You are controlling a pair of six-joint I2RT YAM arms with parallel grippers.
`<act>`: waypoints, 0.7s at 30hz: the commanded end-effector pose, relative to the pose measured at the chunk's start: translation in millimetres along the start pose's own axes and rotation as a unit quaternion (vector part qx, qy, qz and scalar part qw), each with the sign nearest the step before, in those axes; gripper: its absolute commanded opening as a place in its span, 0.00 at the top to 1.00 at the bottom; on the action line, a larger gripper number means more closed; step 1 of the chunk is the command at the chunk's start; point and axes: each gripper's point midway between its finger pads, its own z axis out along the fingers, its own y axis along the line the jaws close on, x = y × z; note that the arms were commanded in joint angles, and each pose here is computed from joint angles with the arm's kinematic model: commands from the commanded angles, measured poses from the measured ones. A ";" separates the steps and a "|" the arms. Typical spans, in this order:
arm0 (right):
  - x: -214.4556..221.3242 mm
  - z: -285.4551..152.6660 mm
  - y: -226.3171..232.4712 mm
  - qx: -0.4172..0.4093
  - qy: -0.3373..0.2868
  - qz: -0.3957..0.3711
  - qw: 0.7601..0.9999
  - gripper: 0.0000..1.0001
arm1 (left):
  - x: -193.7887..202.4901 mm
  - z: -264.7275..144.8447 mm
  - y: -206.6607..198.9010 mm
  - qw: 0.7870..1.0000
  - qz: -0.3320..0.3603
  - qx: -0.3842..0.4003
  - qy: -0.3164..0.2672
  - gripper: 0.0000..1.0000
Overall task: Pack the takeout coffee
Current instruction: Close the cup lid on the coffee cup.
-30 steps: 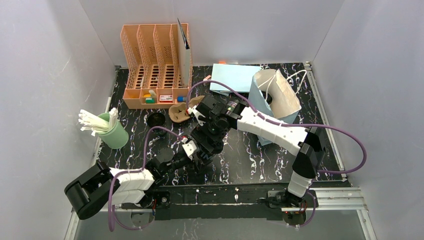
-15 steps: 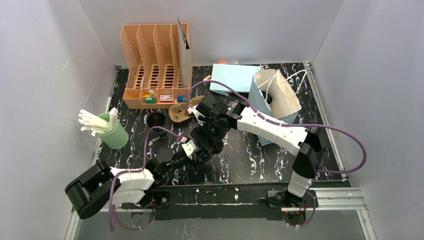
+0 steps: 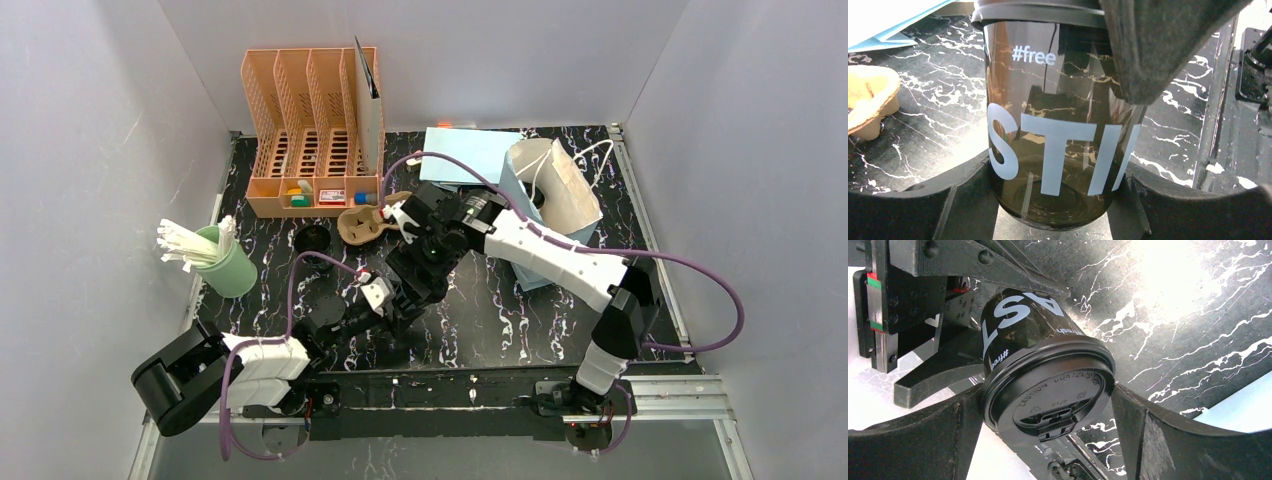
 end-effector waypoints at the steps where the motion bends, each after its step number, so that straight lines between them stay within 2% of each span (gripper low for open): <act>1: -8.8 -31.8 -10.3 -0.001 -0.046 0.012 0.999 0.02 | -1.7 0.6 4.4 1.000 -0.002 -0.014 -0.004 0.41; 17: -15.1 -43.8 6.8 -0.084 -0.077 0.014 0.993 0.02 | -1.8 2.2 3.5 1.000 -0.013 -0.012 -0.003 0.41; 21: -22.4 -53.0 -7.1 -0.087 -0.104 0.044 0.990 0.02 | -2.8 0.7 2.9 1.000 -0.013 -0.012 -0.007 0.42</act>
